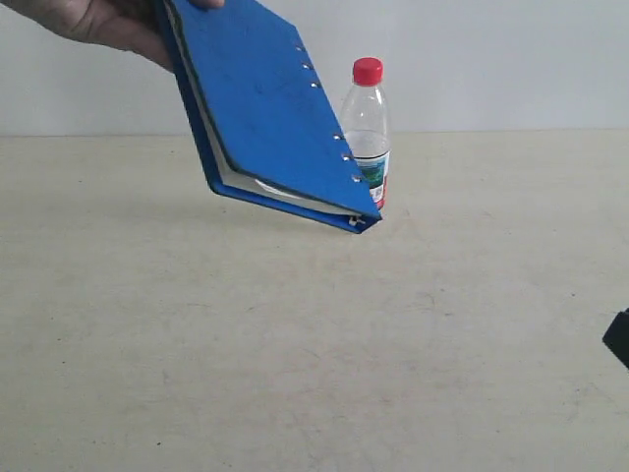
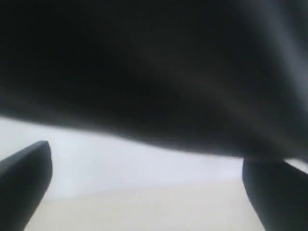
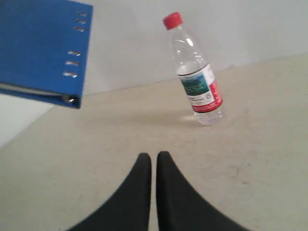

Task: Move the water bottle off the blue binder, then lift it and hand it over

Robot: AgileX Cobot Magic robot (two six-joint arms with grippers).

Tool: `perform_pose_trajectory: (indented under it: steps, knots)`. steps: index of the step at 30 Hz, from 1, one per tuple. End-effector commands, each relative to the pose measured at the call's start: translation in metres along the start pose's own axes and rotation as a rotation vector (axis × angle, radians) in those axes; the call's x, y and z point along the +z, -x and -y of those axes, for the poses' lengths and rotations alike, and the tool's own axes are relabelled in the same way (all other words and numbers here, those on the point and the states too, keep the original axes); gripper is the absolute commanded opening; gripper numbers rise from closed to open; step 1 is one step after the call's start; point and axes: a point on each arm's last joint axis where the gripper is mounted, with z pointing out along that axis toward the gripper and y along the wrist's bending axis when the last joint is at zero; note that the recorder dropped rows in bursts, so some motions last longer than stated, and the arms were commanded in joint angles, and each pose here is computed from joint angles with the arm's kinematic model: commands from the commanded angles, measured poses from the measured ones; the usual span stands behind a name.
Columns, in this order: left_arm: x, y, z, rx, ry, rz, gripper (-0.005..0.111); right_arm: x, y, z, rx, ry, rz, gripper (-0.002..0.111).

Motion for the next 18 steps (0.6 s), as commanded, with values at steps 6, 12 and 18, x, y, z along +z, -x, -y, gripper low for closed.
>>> perform_pose_trajectory:
  steps: [6, 12, 18]
  knots:
    - [-0.059, -0.056, -0.019, -0.109, 0.285, 0.035, 0.110, -0.001, -0.001, 0.000, -0.129, 0.003, 0.004, 0.000]
    - [-0.065, -0.101, -0.024, -0.170, 0.369, -0.054, 0.110, -0.001, -0.001, 0.003, 0.012, -0.031, 0.004, 0.000]
    - [-0.065, -0.116, -0.023, -0.165, 0.373, -0.100, 0.110, -0.001, -0.001, 0.002, 0.046, -0.013, 0.005, 0.000]
